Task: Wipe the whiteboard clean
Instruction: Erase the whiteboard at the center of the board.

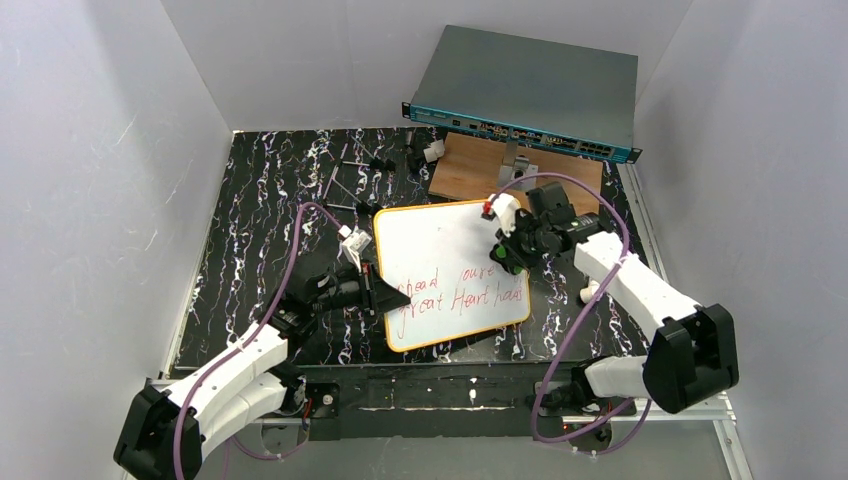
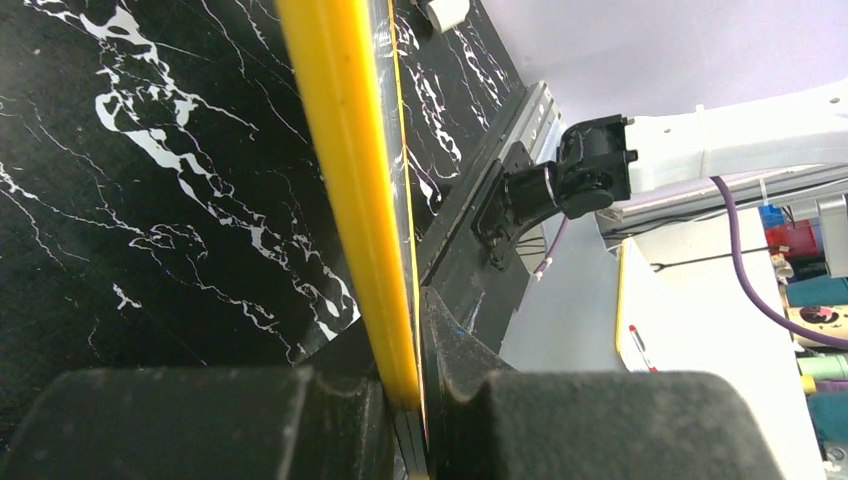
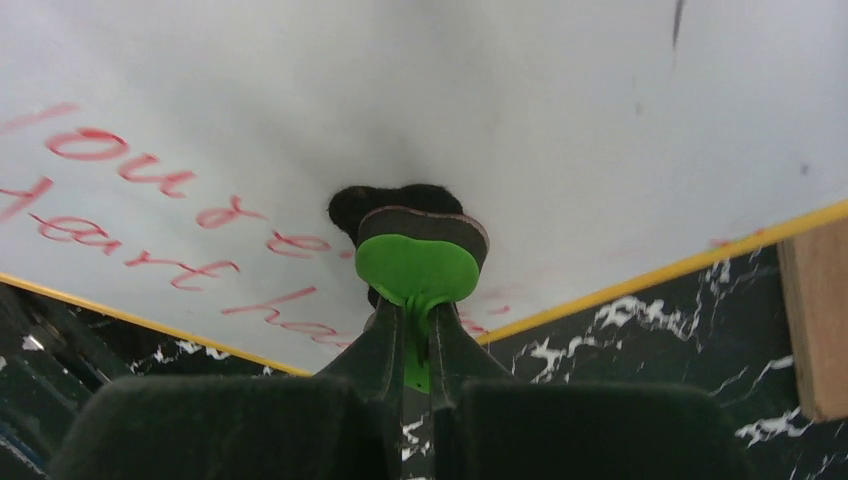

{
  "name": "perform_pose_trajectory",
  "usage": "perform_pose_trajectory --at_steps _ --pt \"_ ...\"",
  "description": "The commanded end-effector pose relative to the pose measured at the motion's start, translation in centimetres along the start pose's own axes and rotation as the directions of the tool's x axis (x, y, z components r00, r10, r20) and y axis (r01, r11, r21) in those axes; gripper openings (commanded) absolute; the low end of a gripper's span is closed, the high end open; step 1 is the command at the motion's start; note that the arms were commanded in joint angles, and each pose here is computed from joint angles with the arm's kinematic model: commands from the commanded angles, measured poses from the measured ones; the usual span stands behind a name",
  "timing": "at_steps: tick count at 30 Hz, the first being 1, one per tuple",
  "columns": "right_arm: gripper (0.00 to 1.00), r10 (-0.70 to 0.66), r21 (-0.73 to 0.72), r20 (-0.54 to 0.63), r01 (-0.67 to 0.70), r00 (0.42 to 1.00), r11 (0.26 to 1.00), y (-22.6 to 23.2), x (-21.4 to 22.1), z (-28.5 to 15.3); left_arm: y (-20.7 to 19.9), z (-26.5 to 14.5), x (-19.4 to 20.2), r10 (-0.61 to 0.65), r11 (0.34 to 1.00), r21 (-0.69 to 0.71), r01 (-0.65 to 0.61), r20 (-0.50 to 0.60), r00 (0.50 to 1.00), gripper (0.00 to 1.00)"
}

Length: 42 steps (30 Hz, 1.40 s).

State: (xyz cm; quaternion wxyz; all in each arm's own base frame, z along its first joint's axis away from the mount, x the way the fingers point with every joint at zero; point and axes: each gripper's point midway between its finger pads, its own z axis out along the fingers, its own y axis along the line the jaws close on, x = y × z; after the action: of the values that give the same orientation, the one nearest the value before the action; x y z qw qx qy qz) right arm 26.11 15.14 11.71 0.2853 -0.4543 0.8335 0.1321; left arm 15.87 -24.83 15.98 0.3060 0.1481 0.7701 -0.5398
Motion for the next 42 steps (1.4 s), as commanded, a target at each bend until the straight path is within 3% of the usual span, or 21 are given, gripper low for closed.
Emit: perform_pose_trajectory --at_steps 1,5,9,12,21,25,29,37,42 --pt "0.01 -0.100 -0.031 0.138 0.105 0.985 0.994 1.5 -7.3 -0.3 -4.4 -0.5 -3.2 0.203 0.964 0.147 -0.220 0.123 0.971 0.00" --pt "0.01 -0.206 -0.183 0.186 0.240 0.961 0.954 7.6 -11.7 -0.6 -4.4 -0.5 -3.5 0.199 0.966 0.143 -0.217 0.130 0.971 0.00" --pt "0.01 -0.243 -0.264 0.196 0.290 0.950 0.920 10.8 -12.3 -0.5 -4.3 -0.7 -3.5 0.197 0.968 0.129 -0.215 0.140 0.970 0.00" --pt "0.01 -0.229 -0.188 0.167 0.259 0.959 0.947 8.5 -10.9 0.0 -4.0 -0.8 -3.3 0.202 0.969 0.117 -0.220 0.147 0.968 0.00" --pt "0.01 0.006 -0.008 0.154 -0.005 0.988 1.000 -0.8 -5.5 -1.1 -4.0 -0.5 -3.5 0.204 0.966 0.128 -0.223 0.147 0.968 0.00" --pt "0.01 0.014 -0.096 0.149 0.000 0.989 0.995 0.9 -4.4 -1.1 -3.8 -0.8 -3.6 0.212 0.968 0.100 -0.229 0.162 0.964 0.00" --pt "0.01 -0.023 -0.135 0.175 0.047 0.984 0.990 2.1 -4.2 -2.8 -2.5 -1.9 -4.3 0.255 0.966 -0.019 -0.257 0.216 0.943 0.00" --pt "0.01 -0.027 -0.158 0.146 0.050 0.989 0.986 3.4 -1.2 -4.5 -1.5 -6.1 -7.4 0.365 0.924 -0.258 -0.280 0.383 0.849 0.00" --pt "0.01 -0.008 -0.129 0.148 0.028 0.989 0.991 2.8 -1.2 -4.0 -1.3 -6.0 -6.5 0.356 0.928 -0.248 -0.278 0.364 0.861 0.00"
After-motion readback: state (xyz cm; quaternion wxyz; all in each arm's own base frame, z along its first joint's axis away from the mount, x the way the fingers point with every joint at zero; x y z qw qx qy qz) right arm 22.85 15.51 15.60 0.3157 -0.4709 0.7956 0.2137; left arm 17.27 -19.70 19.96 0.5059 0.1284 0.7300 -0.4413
